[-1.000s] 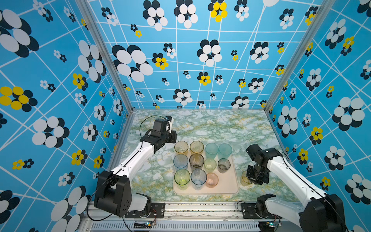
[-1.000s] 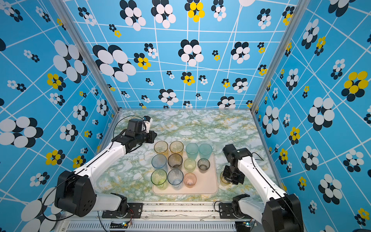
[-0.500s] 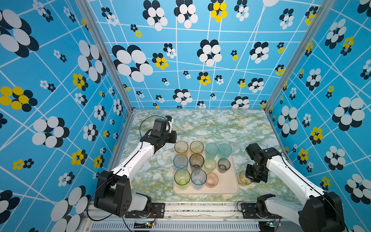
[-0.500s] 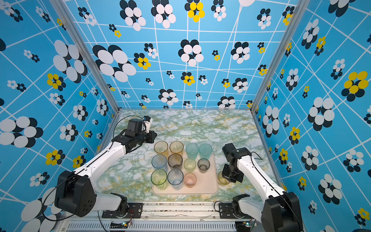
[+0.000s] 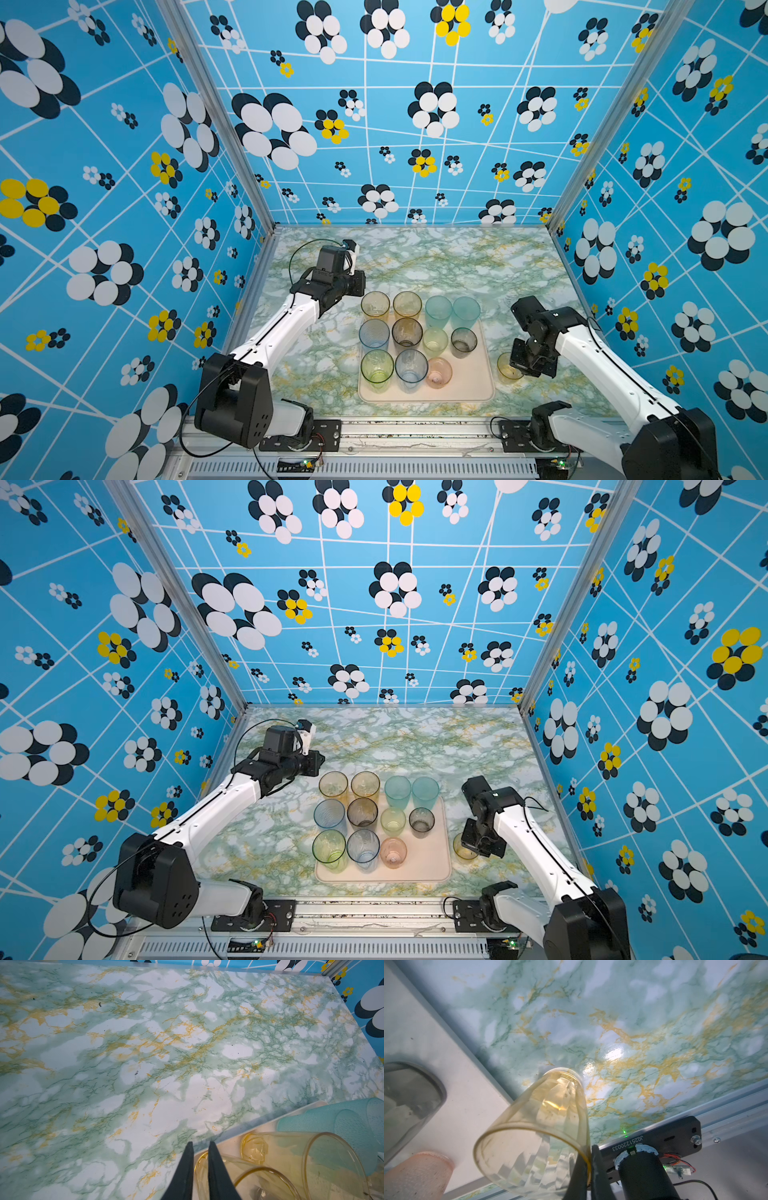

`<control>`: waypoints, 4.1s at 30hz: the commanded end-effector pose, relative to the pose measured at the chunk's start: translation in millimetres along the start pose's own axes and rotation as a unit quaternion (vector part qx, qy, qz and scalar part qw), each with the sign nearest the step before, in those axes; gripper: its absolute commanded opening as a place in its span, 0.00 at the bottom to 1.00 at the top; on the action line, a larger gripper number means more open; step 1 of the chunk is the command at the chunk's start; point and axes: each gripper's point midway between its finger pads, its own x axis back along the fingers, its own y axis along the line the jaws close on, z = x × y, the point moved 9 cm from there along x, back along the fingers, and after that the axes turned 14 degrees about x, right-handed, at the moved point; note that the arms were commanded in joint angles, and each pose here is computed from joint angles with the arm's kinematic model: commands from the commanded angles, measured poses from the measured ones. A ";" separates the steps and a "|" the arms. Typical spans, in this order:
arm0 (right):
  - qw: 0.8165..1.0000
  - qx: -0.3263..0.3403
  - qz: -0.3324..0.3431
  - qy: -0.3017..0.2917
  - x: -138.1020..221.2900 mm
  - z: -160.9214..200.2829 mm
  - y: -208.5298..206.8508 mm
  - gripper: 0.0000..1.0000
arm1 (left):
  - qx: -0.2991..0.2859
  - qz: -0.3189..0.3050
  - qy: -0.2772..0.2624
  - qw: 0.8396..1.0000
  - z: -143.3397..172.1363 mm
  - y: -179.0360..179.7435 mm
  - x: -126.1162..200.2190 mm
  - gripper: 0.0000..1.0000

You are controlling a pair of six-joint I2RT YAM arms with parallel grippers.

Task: Place the glasses into the tray
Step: Pick up the glass from the bottom-right of the table, then place the glass on the tray.

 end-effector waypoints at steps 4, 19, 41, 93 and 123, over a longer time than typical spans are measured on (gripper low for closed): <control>1.000 -0.003 0.012 -0.021 15.4 2.1 -6.8 0.00 | -0.006 0.002 -0.010 1.000 -6.1 -0.8 7.0 0.17; 0.997 0.036 -0.010 -0.073 43.9 8.9 -3.4 0.00 | -0.006 -0.011 -0.017 1.000 -6.0 0.4 13.8 0.17; 0.980 0.178 -0.060 -0.062 31.5 18.7 73.6 0.00 | -0.007 -0.025 -0.024 0.999 -6.4 0.4 25.9 0.17; 0.973 0.222 -0.070 -0.013 -5.6 25.7 98.7 0.00 | -0.009 -0.033 -0.035 0.999 -4.7 -0.9 40.1 0.17; 0.973 0.221 -0.072 -0.014 -6.6 25.0 99.7 0.00 | -0.010 -0.036 -0.033 0.999 -1.6 1.0 39.1 0.17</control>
